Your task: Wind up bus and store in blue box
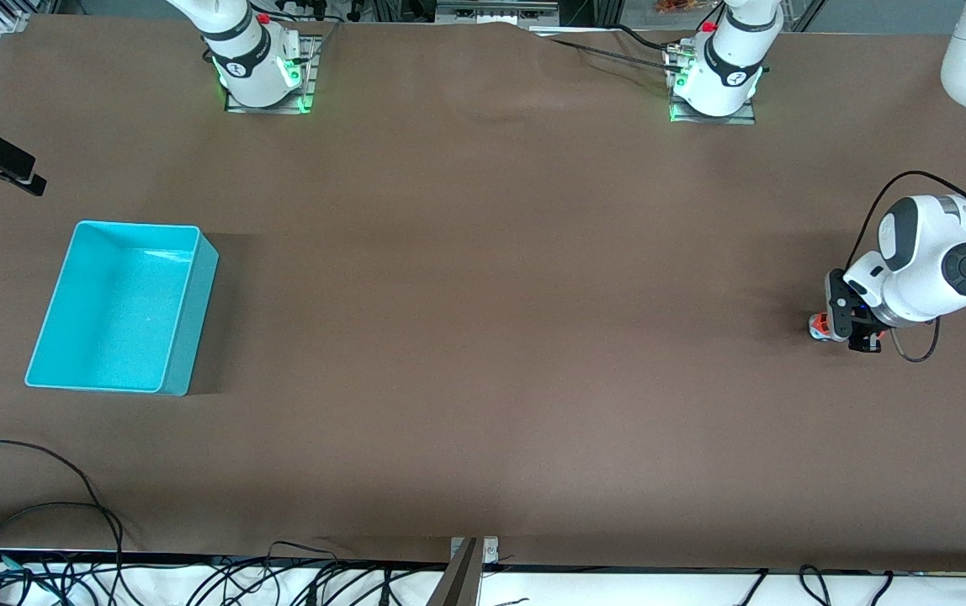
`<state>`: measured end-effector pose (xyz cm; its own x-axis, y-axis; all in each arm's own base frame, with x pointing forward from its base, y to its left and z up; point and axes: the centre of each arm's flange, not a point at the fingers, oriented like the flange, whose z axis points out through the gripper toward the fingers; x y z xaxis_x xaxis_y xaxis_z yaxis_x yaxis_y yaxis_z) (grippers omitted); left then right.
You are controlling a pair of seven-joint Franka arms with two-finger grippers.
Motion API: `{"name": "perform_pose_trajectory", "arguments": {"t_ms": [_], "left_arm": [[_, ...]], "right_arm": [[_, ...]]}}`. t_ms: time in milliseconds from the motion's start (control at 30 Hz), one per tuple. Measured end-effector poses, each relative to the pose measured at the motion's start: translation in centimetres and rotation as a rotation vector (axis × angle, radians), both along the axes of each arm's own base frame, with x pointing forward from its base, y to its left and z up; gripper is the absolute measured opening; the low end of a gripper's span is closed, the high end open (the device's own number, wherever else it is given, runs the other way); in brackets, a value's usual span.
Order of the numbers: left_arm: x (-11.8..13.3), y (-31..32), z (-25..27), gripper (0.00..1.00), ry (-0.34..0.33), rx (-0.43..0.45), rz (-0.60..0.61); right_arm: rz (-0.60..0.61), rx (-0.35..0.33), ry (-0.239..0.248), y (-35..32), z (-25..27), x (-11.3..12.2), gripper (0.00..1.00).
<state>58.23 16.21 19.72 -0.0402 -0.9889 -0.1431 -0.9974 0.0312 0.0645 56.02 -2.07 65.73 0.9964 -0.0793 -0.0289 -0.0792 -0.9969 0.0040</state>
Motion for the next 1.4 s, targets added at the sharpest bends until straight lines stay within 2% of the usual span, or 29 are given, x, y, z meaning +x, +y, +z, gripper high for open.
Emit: {"name": "perform_pose_trajectory", "arguments": {"t_ms": [133, 233, 267, 300, 433, 500, 800, 933, 1167, 1400], "left_arm": [[-0.2, 0.5, -0.3, 0.55, 0.004, -0.002, 0.009], [-0.7, 1.2, -1.7, 0.7, 0.021, -0.013, 0.023], [-0.8, 1.4, -2.0, 0.7, 0.023, -0.015, 0.026], [-0.8, 1.5, -2.3, 0.79, 0.023, -0.017, 0.027], [-0.1, 1.2, -1.5, 0.96, 0.012, -0.018, 0.015], [0.6, 0.4, -0.1, 1.0, 0.008, -0.015, 0.004], [3.1, -4.6, 11.3, 1.0, 0.055, 0.041, 0.024], [3.8, -6.6, 15.3, 1.0, 0.051, 0.048, 0.061], [4.5, -8.4, 17.6, 1.0, 0.037, 0.021, 0.164], [4.7, -9.6, 19.6, 1.0, 0.071, -0.028, 0.295]], "right_arm": [[0.0, 0.0, 0.0, 0.0, 0.0, 0.0, 1.0], [0.0, 0.0, 0.0, 0.0, 0.0, 0.0, 1.0], [0.0, 0.0, 0.0, 0.0, 0.0, 0.0, 1.0], [0.0, 0.0, 0.0, 0.0, 0.0, 0.0, 1.0], [-0.002, 0.0, 0.0, -0.1, 0.0, 0.0, 1.0], [-0.002, 0.0, 0.0, -0.1, 0.0, 0.0, 1.0], [-0.003, 0.0, 0.0, -0.2, 0.0, 0.0, 1.0], [-0.003, 0.0, -0.001, -0.2, 0.0, 0.0, 1.0], [-0.003, 0.0, -0.001, -0.2, 0.0, 0.0, 1.0], [-0.005, 0.0, -0.001, -0.3, 0.0, 0.0, 1.0]]}}
